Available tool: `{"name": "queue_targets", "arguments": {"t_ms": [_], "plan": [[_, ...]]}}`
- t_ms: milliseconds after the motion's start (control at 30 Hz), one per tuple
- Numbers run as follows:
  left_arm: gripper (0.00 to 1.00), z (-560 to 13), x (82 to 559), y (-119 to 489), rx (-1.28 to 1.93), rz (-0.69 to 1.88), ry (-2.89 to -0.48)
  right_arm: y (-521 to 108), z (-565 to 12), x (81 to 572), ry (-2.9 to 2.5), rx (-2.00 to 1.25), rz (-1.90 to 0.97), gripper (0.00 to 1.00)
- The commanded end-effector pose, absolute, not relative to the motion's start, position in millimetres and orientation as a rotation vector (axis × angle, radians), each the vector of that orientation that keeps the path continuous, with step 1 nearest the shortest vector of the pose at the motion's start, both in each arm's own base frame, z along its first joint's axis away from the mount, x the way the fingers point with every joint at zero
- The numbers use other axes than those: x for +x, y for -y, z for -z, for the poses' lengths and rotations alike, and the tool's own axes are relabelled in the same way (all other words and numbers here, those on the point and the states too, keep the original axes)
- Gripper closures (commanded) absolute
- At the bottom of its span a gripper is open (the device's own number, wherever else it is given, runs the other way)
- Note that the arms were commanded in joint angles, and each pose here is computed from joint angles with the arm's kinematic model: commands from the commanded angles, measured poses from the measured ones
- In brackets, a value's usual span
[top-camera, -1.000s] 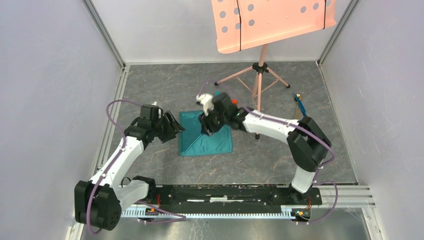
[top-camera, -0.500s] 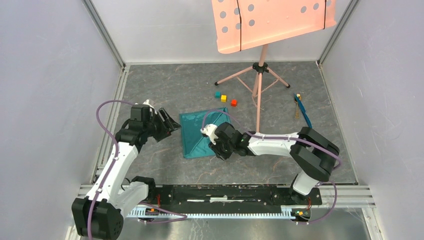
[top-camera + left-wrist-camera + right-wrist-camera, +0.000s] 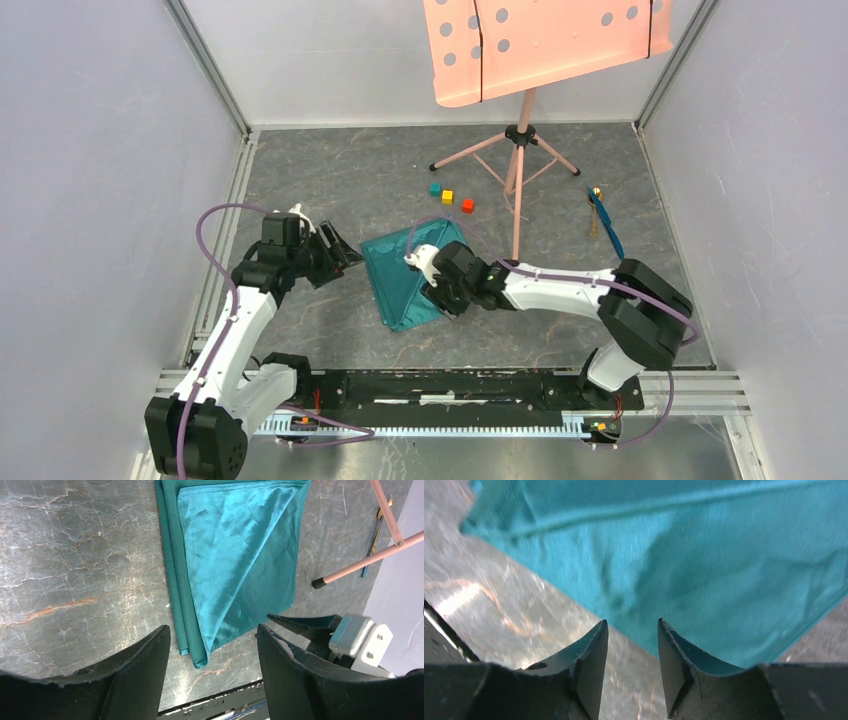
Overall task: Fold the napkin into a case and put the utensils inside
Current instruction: Smooth out the upper triangle-folded napkin at the center of the board.
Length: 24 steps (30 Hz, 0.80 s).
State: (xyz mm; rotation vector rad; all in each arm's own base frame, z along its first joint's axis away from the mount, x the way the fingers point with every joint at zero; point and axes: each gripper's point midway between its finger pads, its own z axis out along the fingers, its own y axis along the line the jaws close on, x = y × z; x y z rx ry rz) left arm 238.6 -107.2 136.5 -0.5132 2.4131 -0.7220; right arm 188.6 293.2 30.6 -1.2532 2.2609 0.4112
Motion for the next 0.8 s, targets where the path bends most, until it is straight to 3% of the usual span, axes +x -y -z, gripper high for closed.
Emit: {"name": "queue_targets", "arguments": {"t_ms": [0,267,533,767], "plan": [[0.29,-144,237,111,-0.434,0.761,-2.382,-327,-42,213,-2.216,-1.176,-0.44,0.53],[0.26,-120,238,113,-0.457,0.764,-2.467,-328,-42,221,-2.213,-1.13,-0.44,0.52],[0.52,-101,298,121,-0.573,0.8,-2.407,-326,-55,238,-2.216,-0.996,-0.532,0.47],[0.56,-71,324,114,-0.651,0.715,-2.435,-307,-61,246,-2.201,-0.935,-0.585,0.48]]}}
